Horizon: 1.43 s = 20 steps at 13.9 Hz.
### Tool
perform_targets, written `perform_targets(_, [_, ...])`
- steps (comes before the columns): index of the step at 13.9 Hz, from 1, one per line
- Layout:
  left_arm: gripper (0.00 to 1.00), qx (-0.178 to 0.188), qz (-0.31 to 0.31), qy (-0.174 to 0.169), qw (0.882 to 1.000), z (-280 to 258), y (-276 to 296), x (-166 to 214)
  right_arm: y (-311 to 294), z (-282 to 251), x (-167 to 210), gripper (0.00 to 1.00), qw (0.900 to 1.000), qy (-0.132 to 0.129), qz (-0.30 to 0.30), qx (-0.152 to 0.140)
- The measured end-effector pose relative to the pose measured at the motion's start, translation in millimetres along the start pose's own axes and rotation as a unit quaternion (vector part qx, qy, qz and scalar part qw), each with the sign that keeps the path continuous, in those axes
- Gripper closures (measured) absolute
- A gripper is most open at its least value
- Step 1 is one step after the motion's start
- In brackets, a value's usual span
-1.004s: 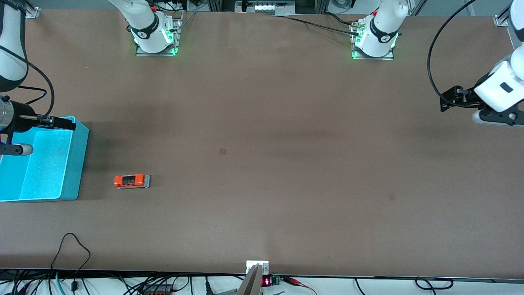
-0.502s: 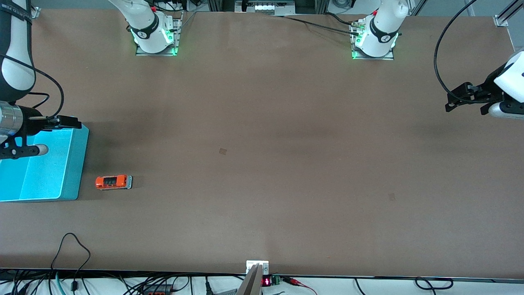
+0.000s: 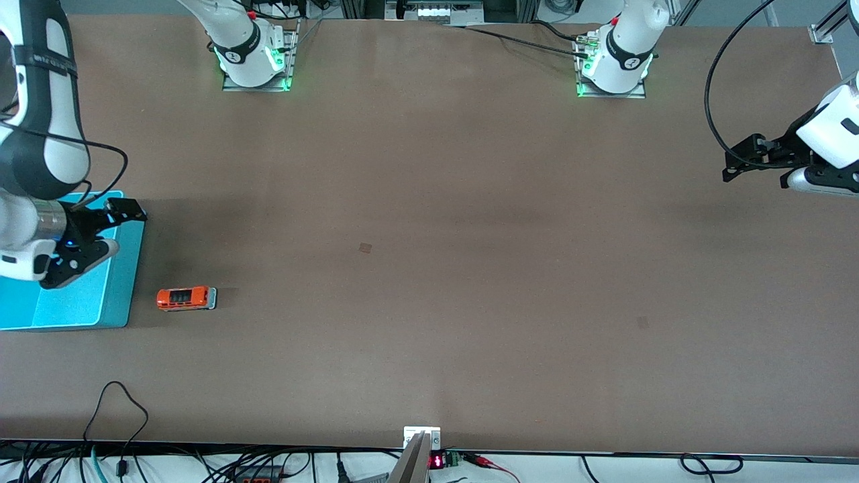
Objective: Wind up bus and store in blue box
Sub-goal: 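Lower the right gripper over the stopped orange bus, then close the right gripper on the bus and lift it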
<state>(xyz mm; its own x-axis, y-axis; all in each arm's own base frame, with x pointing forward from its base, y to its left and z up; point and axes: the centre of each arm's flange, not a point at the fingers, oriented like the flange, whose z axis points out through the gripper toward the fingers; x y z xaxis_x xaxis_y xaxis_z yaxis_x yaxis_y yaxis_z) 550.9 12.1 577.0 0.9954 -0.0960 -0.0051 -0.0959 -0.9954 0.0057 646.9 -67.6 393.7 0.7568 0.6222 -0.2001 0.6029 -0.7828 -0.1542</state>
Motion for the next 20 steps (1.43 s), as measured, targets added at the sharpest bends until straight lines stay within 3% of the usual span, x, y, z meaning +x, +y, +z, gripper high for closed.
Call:
perform_targets(3, [0.00, 0.015, -0.001, -0.002, 1.000, 0, 4, 0, 7, 27, 23, 0.00, 0.993, 0.013, -0.111, -0.042])
perform_targets(6, [0.00, 0.018, 0.001, -0.002, 1.000, 0, 10, 1, 6, 38, 49, 0.00, 0.964, 0.036, -0.246, -0.092])
perform_targets(10, [0.00, 0.019, 0.008, -0.003, 1.000, 0, 19, 2, 10, 62, 68, 0.00, 0.933, 0.044, -0.339, -0.111])
perform_targets(14, [0.00, 0.019, 0.009, -0.002, 1.000, -1, 21, 2, 19, 104, 72, 0.00, 0.924, 0.036, -0.369, -0.093])
perform_targets(20, [0.00, 0.019, 0.007, -0.001, 1.000, -2, 20, 2, 40, 133, 67, 0.00, 0.919, 0.043, -0.378, -0.099])
